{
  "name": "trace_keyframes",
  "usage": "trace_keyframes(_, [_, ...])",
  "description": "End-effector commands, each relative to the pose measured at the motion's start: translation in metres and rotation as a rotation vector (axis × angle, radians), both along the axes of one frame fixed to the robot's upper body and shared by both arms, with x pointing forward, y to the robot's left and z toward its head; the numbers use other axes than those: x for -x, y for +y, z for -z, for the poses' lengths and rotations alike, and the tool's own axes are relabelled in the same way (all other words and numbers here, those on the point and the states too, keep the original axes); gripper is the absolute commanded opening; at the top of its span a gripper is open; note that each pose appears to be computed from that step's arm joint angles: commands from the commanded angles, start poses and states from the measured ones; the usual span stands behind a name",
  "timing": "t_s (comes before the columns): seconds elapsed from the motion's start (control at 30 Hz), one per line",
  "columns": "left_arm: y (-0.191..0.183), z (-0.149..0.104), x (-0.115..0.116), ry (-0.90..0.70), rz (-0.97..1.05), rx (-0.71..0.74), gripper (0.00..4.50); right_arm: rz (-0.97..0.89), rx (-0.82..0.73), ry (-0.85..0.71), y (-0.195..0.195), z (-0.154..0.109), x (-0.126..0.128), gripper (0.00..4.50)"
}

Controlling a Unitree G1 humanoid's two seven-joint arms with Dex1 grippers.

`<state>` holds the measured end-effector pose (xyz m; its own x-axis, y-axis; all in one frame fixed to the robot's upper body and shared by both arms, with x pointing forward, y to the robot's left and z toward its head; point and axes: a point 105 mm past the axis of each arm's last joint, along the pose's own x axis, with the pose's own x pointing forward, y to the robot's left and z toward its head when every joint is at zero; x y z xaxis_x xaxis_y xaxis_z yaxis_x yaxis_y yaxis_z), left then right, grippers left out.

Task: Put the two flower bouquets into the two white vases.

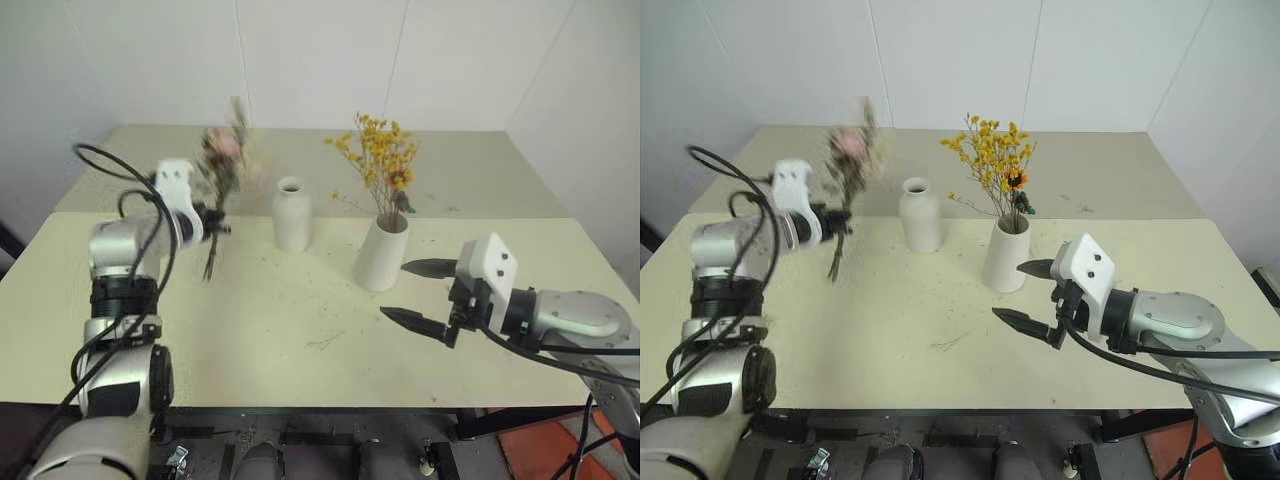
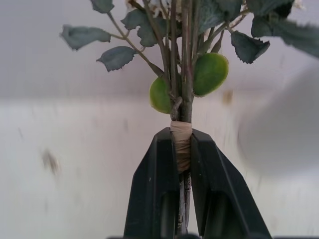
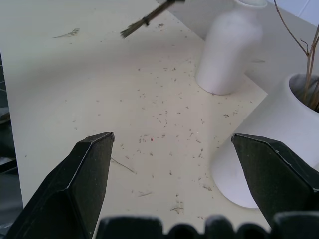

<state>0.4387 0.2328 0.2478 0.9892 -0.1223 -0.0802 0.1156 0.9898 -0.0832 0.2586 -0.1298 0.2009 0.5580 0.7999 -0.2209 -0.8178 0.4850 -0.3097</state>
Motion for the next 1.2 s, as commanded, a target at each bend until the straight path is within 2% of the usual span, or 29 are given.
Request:
trace_keyframes(0.03, [0.007, -0.039, -0.011, -0.209, -0.088, -0.123, 0.12, 0.023, -0.006, -0.063, 0.000, -0.008, 0.000, 4.50])
trace_keyframes(0.13, [0.003, -0.066, -0.022, -0.373, -0.149, -0.066, 0.12, 0.026, -0.003, -0.067, 0.002, -0.004, -0.001, 4.50])
trace_keyframes(0.2, [-0.008, -0.085, -0.026, -0.435, -0.071, 0.091, 0.12, 0.030, -0.007, -0.074, 0.003, -0.003, -0.002, 4.50])
trace_keyframes(0.23, [-0.016, -0.098, -0.023, -0.525, -0.009, 0.156, 0.12, 0.034, -0.008, -0.076, 0.003, -0.002, -0.002, 4.50])
trace_keyframes(0.3, [-0.021, -0.115, -0.013, -0.680, 0.130, 0.385, 0.12, 0.040, -0.011, -0.078, 0.002, -0.001, -0.002, 4.50])
trace_keyframes(0.4, [-0.018, -0.121, -0.007, -0.761, 0.292, 0.789, 0.12, 0.046, -0.017, -0.083, 0.003, 0.001, -0.001, 4.50])
trace_keyframes(0.43, [-0.018, -0.122, -0.005, -0.783, 0.345, 0.875, 0.12, 0.047, -0.020, -0.085, 0.004, 0.001, 0.000, 4.50])
trace_keyframes(0.53, [-0.034, -0.113, -0.004, -0.786, 0.451, 0.884, 0.12, 0.062, -0.033, -0.093, 0.005, 0.001, 0.003, 4.50])
trace_keyframes(0.6, [-0.037, -0.109, -0.001, -0.801, 0.515, 0.939, 0.12, 0.072, -0.039, -0.095, 0.005, 0.002, 0.004, 4.50])
trace_keyframes(0.67, [-0.039, -0.102, -0.004, -0.775, 0.513, 0.962, 0.12, 0.081, -0.040, -0.095, 0.004, 0.004, 0.006, 4.50])
trace_keyframes(0.8, [-0.048, -0.090, -0.011, -0.718, 0.479, 0.921, 0.12, 0.094, -0.044, -0.101, 0.004, 0.004, 0.007, 4.50])
trace_keyframes(0.93, [-0.062, -0.072, -0.018, -0.637, 0.446, 0.820, 0.12, 0.105, -0.049, -0.109, 0.003, 0.004, 0.008, 4.50])
trace_keyframes(1.2, [-0.073, -0.050, -0.024, -0.575, 0.396, 0.752, 0.12, 0.113, -0.057, -0.121, 0.005, 0.003, 0.009, 4.50])
